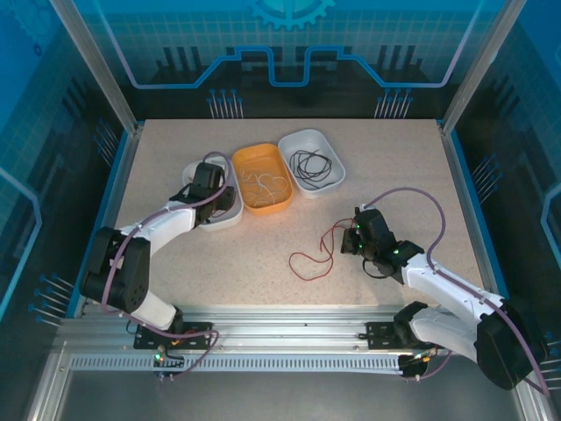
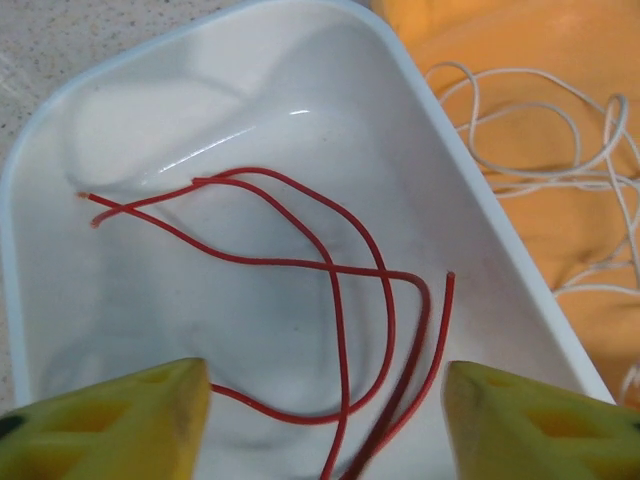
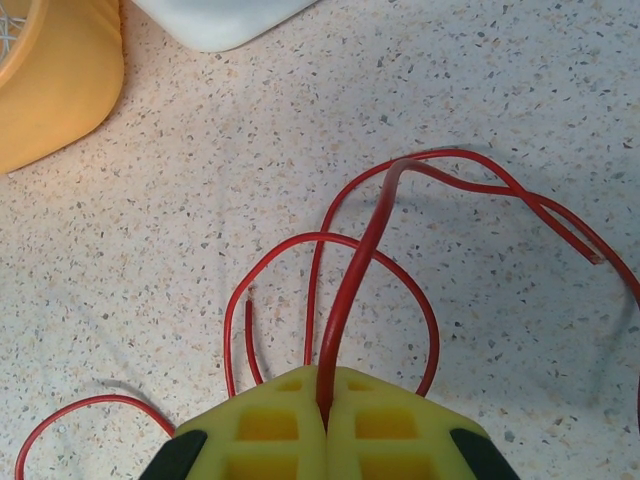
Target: Untangle the cables
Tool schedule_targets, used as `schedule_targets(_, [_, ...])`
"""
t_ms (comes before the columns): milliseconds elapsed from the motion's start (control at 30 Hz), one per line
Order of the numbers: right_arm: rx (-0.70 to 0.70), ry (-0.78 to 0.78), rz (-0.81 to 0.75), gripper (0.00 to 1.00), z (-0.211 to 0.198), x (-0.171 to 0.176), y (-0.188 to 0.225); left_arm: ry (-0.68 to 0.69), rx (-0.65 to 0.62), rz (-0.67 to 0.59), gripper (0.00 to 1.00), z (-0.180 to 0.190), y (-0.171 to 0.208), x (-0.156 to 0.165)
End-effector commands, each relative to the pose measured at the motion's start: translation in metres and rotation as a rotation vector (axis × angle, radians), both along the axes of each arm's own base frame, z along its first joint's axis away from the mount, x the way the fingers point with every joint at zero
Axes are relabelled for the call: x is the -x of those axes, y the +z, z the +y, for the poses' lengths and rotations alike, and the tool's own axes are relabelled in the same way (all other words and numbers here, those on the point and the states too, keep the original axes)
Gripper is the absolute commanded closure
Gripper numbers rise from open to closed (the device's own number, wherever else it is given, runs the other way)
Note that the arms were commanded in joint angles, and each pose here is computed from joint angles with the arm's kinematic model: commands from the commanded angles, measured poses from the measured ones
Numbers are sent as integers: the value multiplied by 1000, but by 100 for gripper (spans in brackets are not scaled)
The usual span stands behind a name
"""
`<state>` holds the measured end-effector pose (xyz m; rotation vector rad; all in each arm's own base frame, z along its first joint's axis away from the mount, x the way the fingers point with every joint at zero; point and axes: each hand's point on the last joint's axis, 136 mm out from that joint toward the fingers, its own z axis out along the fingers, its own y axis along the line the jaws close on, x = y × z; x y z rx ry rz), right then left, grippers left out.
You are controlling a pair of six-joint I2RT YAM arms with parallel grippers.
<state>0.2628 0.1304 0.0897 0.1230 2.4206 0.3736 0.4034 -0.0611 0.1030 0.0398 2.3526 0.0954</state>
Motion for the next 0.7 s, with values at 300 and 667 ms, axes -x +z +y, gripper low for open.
schedule_targets(300, [1, -15, -30, 100, -4, -4, 19, 22, 150, -73, 1, -4, 57, 25])
schedule_targets(667, [-4, -10, -48, 100, -6, -1, 26, 57, 266, -155, 1, -1, 112, 60])
